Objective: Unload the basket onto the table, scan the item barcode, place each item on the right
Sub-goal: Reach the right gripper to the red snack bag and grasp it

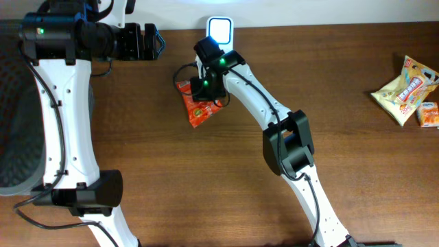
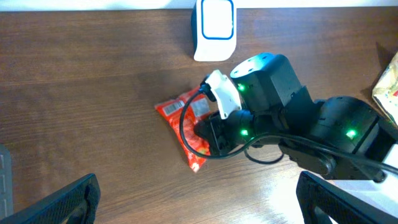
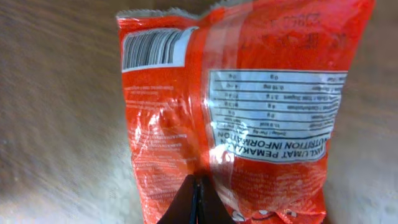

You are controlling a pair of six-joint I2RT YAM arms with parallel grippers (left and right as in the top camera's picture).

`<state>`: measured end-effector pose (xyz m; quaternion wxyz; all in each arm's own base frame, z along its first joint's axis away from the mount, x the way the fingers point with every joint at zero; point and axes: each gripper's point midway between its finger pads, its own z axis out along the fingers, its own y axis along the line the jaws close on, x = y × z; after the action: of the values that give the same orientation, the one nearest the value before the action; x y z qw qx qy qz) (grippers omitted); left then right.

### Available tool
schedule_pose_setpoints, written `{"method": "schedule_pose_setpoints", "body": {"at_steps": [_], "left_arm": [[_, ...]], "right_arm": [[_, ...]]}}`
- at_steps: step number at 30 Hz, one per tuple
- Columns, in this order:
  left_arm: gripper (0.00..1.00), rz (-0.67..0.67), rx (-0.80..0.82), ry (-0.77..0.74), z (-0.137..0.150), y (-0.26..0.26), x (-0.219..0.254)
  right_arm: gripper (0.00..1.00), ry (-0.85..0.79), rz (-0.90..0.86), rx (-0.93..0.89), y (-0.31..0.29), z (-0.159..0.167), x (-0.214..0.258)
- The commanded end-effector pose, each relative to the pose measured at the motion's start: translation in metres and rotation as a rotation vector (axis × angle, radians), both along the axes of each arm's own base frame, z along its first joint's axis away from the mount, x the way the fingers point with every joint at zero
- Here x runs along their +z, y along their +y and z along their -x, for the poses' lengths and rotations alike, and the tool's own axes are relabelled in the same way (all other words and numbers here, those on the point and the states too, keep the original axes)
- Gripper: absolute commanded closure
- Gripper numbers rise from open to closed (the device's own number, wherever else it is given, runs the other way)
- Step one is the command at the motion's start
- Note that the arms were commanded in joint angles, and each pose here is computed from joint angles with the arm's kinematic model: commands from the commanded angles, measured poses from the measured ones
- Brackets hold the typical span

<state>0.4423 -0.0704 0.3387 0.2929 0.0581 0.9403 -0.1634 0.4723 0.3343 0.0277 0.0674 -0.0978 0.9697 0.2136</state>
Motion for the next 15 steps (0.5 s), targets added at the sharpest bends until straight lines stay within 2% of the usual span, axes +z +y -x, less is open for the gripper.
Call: {"method": "schedule_pose_setpoints", "body": {"at_steps": [1, 5, 7, 9, 11, 13, 15], "left_arm": [[0.01, -0.007, -0.014, -0.025, 0.002, 0.001, 0.007], [0.01, -0.007, -0.014, -0.025, 0.002, 0.001, 0.007], [0.01, -0.007, -0.014, -0.025, 0.002, 0.001, 0.007], [0.01, -0.007, -0.014, -0.025, 0.002, 0.001, 0.007], [0.01, -0.007, -0.014, -0.025, 0.002, 0.001, 0.007], [0.01, -0.007, -0.014, -0.025, 0.002, 0.001, 0.007], [0.01, -0.007, -0.014, -0.025, 0.002, 0.001, 0.007]], "right_arm": [[0.96, 0.098, 0.119, 0.034, -0.026, 0.022, -0.027], [0.96, 0.105, 0.394, 0.003, -0.084, 0.035, -0.011], [0.96, 0.021, 0.560, -0.054, -0.128, 0.026, 0.029], [0.96, 0.002, 0.530, -0.073, -0.132, 0.024, 0.049], [0.96, 0.016, 0.402, -0.018, -0.117, 0.029, 0.065], [0.96, 0.046, 0.341, 0.043, -0.107, 0.038, 0.066], [0.96, 0.079, 0.354, 0.039, -0.108, 0.044, 0.057]]}}
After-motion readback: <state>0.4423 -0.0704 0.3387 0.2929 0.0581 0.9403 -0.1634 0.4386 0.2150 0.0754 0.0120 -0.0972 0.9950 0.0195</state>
